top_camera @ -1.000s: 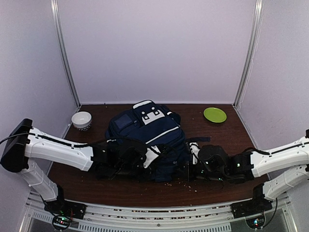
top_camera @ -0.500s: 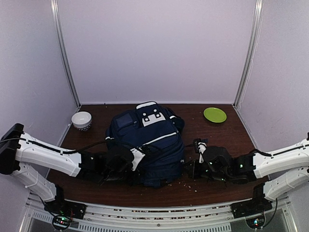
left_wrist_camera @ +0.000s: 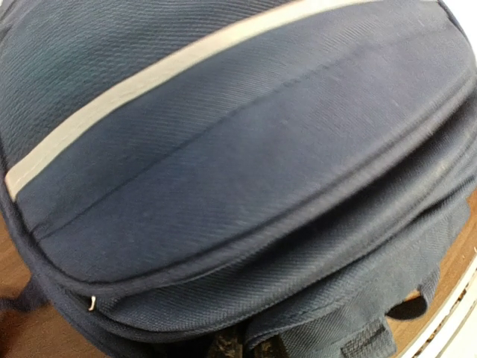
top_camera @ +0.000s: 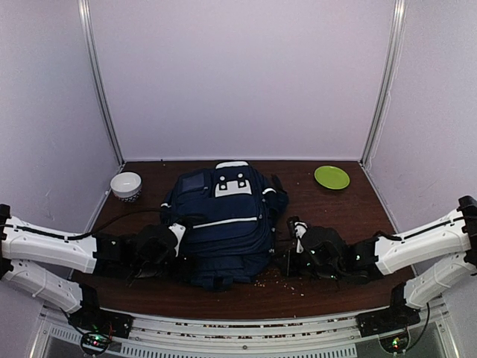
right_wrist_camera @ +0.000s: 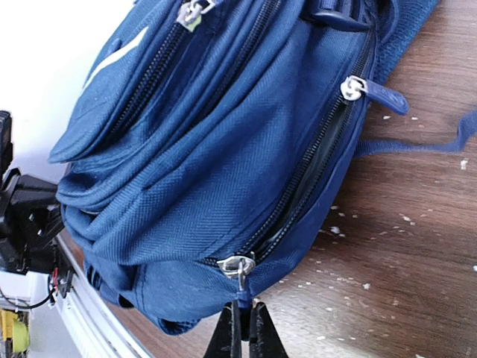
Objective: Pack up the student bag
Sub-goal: Zip the student bag at the center of the board, then adjust the student bag at the center of the board.
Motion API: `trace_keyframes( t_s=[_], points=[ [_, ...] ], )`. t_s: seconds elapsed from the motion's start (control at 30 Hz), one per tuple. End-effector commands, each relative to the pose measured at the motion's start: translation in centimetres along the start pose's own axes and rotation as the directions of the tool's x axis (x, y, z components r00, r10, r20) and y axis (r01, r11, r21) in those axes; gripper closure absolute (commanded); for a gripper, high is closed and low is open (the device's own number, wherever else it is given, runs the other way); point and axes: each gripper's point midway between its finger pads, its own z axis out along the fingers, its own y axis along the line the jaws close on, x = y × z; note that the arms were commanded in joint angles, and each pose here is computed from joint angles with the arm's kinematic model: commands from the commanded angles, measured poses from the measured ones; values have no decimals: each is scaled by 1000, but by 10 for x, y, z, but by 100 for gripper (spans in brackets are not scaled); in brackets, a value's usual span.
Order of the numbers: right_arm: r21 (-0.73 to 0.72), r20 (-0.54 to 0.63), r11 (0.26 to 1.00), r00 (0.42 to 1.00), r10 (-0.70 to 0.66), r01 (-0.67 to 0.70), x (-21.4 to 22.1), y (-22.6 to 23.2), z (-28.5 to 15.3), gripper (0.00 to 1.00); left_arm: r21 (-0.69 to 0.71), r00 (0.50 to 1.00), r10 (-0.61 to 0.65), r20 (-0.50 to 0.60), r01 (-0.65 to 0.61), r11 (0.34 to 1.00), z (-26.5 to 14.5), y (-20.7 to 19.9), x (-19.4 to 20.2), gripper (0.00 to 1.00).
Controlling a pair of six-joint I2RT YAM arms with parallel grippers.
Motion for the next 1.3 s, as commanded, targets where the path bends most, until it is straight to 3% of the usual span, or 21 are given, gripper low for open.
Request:
trace_keyframes(
  t_s=[0.0,0.17,0.23,0.33,0.4,0.47,0.6,0.73,0.87,1.03,1.27],
  points=[
    [116,-24,993,1000,-15,18,10,-34,5,100,-340,997,-79,-21,67,938,-5,89,19,100],
    [70,-54,997,998,-26,29,17,-24,10,100,-287,998,-12,-61,-6,958,4,74,11,100],
    [45,-70,998,997,-40,43,20,-19,11,100,-219,997,42,-64,-55,974,5,58,7,82],
    [10,-115,996,990,-83,84,26,-9,16,100,-139,991,126,-54,-132,981,-1,35,4,44],
    [-12,-136,994,985,-107,107,30,-5,15,81,-117,987,155,-53,-160,980,-8,28,2,29],
    [-22,-144,993,982,-120,118,32,-5,11,63,-102,984,173,-50,-177,979,-16,23,1,22],
    [-54,-146,986,976,-162,156,25,1,-11,43,-75,985,169,-32,-171,982,-37,20,-4,17],
    [-44,-75,983,980,-183,180,-9,4,-39,34,-45,992,124,19,-123,991,-59,22,-12,12],
    [-25,61,997,995,-73,75,-70,-7,-48,33,-31,993,59,98,-56,998,-77,28,-23,3],
    [69,178,996,983,45,-58,-134,-38,-22,35,-125,992,-82,100,94,988,-67,60,-28,2],
    [15,265,981,946,184,-195,-194,-52,22,35,-163,954,-251,162,276,947,-48,86,-39,2]
  ],
)
